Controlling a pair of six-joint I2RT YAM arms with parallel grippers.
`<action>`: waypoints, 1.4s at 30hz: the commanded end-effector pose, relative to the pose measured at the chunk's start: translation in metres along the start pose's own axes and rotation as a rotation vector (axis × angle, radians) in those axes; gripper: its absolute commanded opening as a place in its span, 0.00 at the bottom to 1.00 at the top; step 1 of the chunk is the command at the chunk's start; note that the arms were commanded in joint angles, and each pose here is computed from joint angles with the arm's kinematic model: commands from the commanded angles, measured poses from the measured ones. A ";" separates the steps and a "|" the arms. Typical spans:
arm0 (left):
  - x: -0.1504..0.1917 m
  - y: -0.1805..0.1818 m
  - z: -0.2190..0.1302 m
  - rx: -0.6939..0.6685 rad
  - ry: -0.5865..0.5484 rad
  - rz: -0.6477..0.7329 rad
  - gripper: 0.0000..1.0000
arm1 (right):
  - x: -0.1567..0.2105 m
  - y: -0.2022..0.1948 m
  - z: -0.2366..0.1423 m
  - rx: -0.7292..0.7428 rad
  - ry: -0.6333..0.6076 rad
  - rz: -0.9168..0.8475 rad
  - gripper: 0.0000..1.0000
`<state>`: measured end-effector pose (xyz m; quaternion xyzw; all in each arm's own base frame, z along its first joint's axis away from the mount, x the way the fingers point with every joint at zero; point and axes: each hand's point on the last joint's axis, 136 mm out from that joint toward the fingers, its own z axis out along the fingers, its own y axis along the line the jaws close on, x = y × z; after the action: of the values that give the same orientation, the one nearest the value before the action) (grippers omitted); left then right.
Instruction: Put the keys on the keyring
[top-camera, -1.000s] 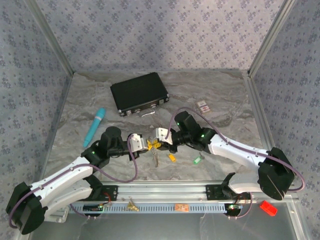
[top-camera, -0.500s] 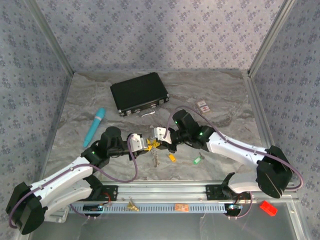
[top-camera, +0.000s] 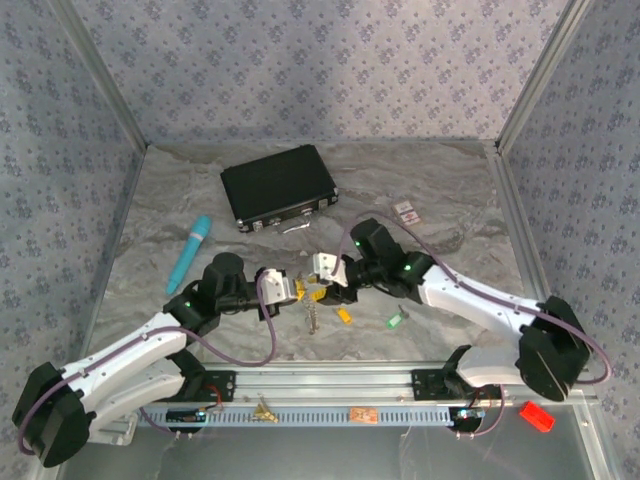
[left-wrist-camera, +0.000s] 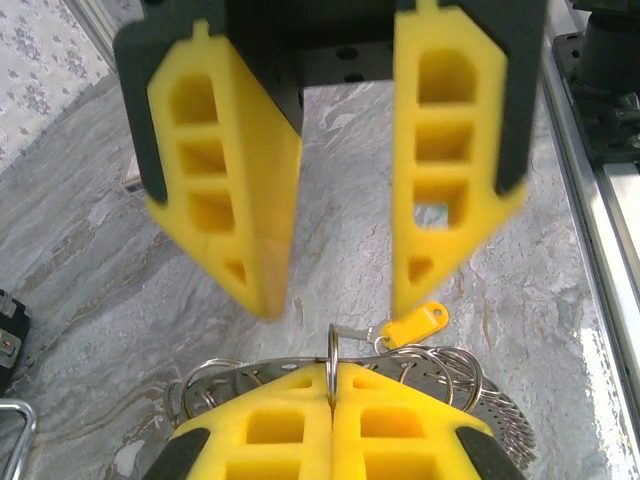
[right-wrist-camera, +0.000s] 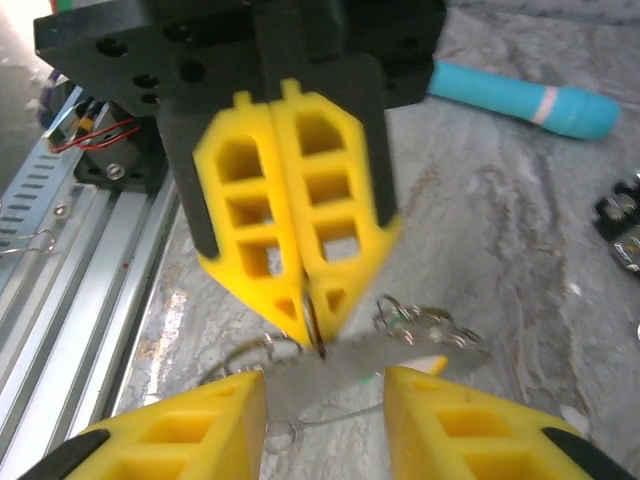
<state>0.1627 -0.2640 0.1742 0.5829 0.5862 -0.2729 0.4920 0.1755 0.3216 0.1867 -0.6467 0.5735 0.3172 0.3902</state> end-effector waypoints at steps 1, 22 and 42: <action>-0.016 0.003 -0.004 -0.032 -0.033 0.097 0.00 | 0.002 -0.012 -0.023 0.127 -0.025 0.052 0.39; -0.002 0.003 -0.002 -0.083 0.052 -0.022 0.00 | 0.105 -0.016 -0.045 0.527 0.417 1.006 0.34; 0.003 0.003 -0.003 -0.097 0.062 -0.082 0.00 | 0.138 -0.004 0.026 0.459 0.663 1.213 0.40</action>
<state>0.1671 -0.2588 0.1698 0.5447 0.6365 -0.2426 0.4893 0.2027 0.2715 0.0583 -0.1830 0.9680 0.1400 0.0993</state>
